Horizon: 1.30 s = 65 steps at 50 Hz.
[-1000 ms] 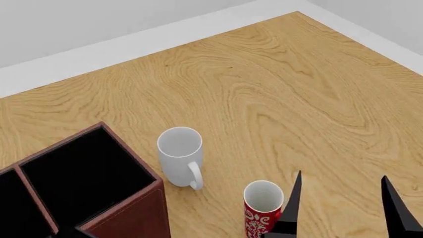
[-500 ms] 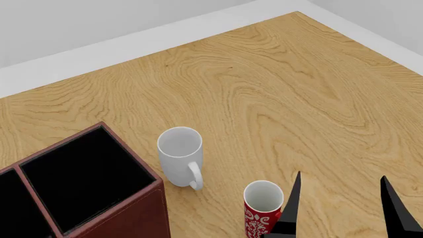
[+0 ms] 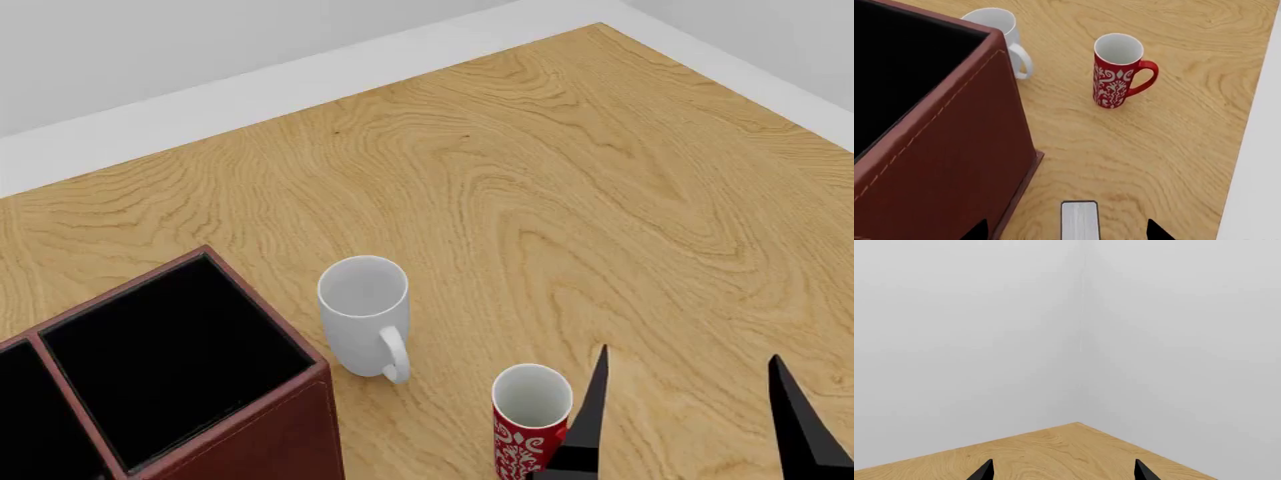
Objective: Pick up the book and place it in the right compartment of the caddy.
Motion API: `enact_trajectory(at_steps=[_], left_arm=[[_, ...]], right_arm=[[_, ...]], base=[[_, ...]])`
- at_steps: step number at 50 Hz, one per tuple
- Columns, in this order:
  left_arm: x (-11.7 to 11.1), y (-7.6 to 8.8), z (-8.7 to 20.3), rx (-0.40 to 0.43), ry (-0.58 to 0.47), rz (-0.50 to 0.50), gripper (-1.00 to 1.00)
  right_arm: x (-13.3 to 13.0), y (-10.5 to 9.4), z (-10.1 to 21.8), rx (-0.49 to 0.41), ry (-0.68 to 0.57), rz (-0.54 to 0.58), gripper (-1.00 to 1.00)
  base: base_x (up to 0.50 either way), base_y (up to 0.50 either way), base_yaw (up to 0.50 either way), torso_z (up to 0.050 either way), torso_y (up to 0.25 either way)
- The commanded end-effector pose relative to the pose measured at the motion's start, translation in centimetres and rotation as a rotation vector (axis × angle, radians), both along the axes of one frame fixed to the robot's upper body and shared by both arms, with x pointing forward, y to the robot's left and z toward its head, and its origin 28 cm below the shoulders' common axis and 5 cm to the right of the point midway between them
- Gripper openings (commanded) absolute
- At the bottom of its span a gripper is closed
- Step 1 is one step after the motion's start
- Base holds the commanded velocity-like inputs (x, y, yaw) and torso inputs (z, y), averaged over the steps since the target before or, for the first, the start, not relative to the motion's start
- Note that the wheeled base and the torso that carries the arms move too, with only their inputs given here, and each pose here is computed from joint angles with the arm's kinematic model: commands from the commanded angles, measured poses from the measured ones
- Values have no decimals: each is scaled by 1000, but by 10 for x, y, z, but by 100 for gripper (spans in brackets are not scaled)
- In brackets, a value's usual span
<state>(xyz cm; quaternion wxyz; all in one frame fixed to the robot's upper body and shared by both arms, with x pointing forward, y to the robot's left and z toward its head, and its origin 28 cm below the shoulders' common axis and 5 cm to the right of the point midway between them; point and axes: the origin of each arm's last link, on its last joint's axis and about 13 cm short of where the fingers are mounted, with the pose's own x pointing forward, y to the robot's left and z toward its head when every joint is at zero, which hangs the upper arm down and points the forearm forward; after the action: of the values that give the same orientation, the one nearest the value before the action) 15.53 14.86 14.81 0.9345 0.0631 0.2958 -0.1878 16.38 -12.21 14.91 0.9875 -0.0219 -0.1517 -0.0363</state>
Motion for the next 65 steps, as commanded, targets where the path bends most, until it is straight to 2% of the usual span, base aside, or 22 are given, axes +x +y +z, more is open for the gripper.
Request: enact_trajectory(at_steps=[1, 12, 38, 65], left_arm=[[4, -2, -7, 3, 27, -1, 100], [10, -3, -10, -1, 54, 11, 100], [10, -13, -29, 1, 94, -32, 100], [15, -12, -49, 46, 124, -5, 100]], right_arm=[[0, -1, 0, 3, -2, 0, 100], [-1, -1, 0, 8, -3, -2, 100], [-3, -1, 1, 17, -9, 0, 100], [-3, 0, 2, 17, -9, 6, 100]], base=[[0, 0, 0, 0, 0], [0, 0, 0, 0, 0], [0, 0, 0, 0, 0], [0, 0, 0, 0, 0]])
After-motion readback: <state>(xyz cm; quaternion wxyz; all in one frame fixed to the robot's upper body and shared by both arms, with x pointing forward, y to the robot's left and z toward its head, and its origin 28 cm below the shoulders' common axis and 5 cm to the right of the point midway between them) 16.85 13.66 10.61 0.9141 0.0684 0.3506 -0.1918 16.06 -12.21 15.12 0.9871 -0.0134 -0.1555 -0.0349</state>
